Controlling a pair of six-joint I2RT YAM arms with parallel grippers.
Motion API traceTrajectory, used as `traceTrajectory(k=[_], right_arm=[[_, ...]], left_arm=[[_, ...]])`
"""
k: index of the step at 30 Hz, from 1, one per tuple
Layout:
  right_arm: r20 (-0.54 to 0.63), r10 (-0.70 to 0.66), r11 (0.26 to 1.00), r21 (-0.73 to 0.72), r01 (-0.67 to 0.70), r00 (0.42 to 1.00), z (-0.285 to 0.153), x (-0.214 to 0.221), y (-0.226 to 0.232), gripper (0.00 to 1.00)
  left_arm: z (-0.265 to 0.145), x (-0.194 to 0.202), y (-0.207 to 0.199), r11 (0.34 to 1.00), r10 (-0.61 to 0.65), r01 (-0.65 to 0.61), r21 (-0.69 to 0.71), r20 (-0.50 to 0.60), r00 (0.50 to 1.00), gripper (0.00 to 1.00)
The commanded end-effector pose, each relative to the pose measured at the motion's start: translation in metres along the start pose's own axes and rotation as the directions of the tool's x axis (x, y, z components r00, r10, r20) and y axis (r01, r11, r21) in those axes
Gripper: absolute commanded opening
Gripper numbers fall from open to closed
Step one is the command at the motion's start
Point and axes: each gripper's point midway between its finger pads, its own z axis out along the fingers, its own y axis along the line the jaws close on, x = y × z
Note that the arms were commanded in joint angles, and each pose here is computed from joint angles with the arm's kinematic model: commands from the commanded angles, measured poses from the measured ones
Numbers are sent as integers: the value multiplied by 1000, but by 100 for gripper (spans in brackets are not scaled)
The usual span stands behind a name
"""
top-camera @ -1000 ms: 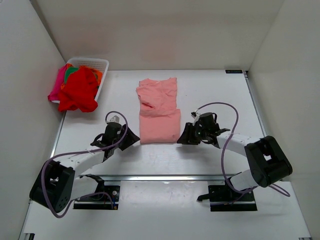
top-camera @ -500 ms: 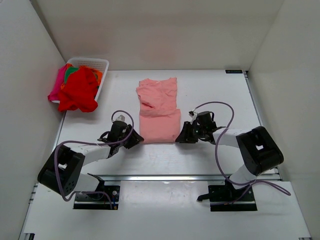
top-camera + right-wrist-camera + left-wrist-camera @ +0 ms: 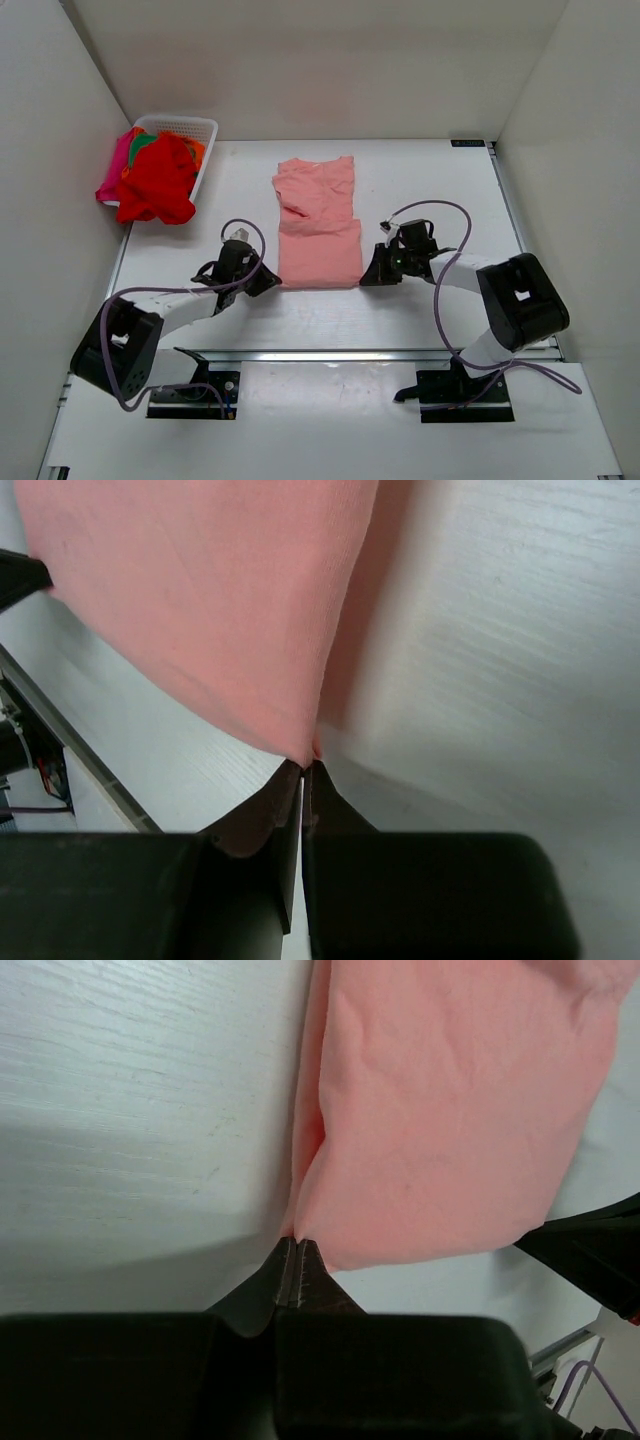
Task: Fold and stack the t-shirts
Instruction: Grab one side of the 2/3 rectangular tshirt with both arms, then fold the long partially folded tshirt into a neat square
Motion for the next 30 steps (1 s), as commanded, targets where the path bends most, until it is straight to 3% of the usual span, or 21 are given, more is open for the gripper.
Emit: traceTrajectory(k=[1, 8, 15, 21, 25, 30], right_arm=[[-2, -67, 998, -13, 67, 998, -18, -2, 3, 0], [-88, -137, 990, -47, 133, 987, -29, 20, 21, 0], [-218, -142, 988, -92, 124, 966, -44, 71, 42, 0], [-228, -127, 989, -97, 107, 965, -60, 104, 54, 0], [-204, -83, 992, -115, 61, 975, -73, 119, 66, 0], [-166, -53, 989, -143, 29, 985, -88, 123, 79, 0]], left_arm=[[-14, -11, 6, 1000, 29, -29, -12, 27, 999, 0], [-39, 22, 4, 998, 52, -51, 31, -61, 997, 0], [-74, 63, 21, 999, 44, -40, 28, -172, 984, 0], [-94, 95, 52, 1000, -15, 15, -2, -189, 982, 0], [-109, 93, 47, 995, -84, 92, 41, -165, 983, 0], [-131, 86, 35, 994, -68, 81, 71, -166, 984, 0]])
